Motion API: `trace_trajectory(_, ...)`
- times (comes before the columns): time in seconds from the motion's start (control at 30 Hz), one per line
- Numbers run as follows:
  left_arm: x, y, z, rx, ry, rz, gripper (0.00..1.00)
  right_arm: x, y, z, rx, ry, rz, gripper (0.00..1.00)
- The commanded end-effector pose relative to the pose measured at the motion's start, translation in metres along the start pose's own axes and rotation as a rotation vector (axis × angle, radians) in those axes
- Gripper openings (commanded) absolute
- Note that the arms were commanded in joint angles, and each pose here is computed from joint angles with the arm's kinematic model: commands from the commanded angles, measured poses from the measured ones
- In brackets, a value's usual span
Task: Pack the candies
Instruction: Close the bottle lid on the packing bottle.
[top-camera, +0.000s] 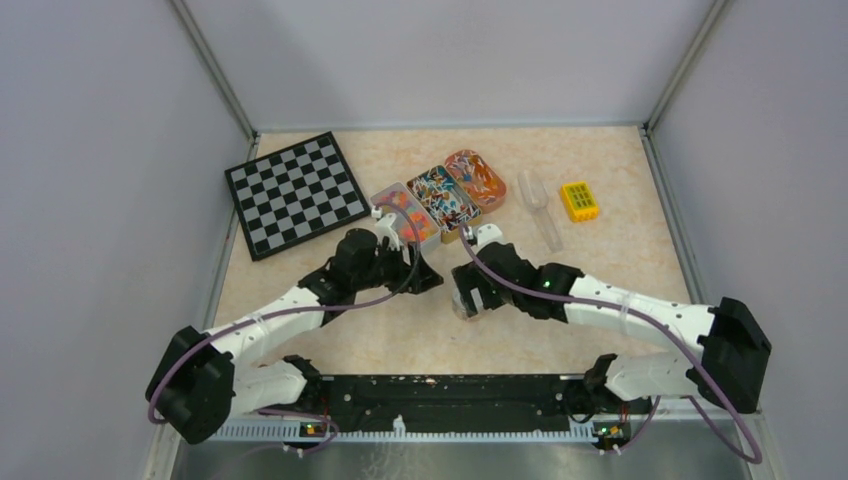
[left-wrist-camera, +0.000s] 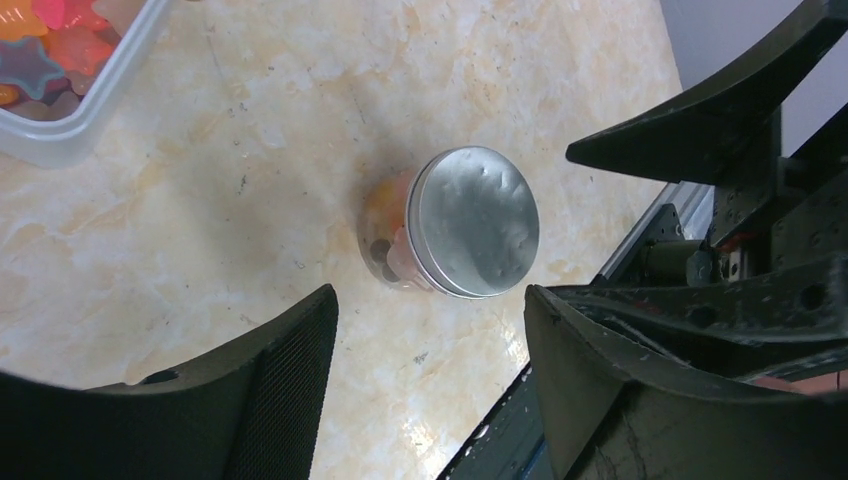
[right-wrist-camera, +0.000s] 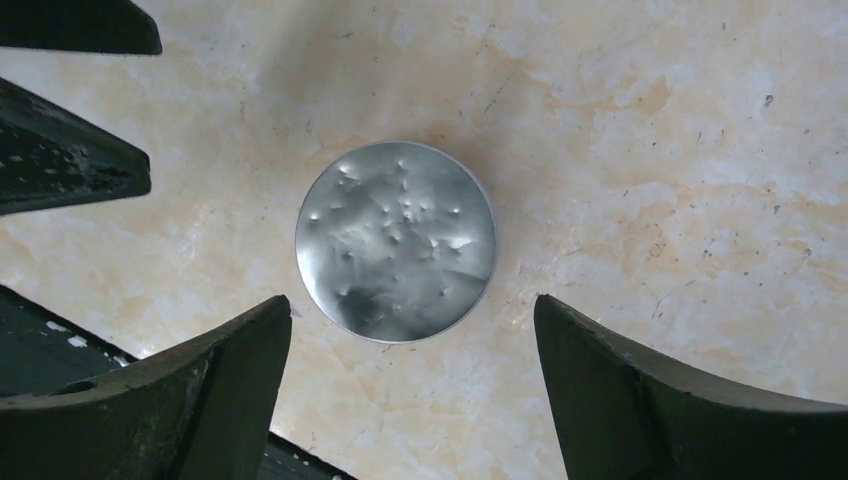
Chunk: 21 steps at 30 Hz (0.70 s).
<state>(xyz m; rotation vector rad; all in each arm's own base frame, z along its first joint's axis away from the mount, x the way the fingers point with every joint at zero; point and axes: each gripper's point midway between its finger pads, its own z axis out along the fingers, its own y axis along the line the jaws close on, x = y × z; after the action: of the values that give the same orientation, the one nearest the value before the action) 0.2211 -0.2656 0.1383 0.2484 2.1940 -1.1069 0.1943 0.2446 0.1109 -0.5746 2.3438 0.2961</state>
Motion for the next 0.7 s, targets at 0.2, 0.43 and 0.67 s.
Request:
trace_trajectory(0.2,0.000,-0.013,0.024,0.105,0.053,0.024,0.69,-0.028,-0.019,-0.003,-0.069,-0.052,0.152,0.71)
trace_trajectory(0.43,0.011,-0.014,0.041,0.133,0.100,0.012,0.63,-0.024,-0.019,0.009,-0.135,-0.046,0.199,0.55)
trace_trajectory(0.67,0.022,-0.016,0.053,0.146,0.126,0.023,0.61,0.012,-0.022,0.024,-0.144,0.020,0.213,0.47)
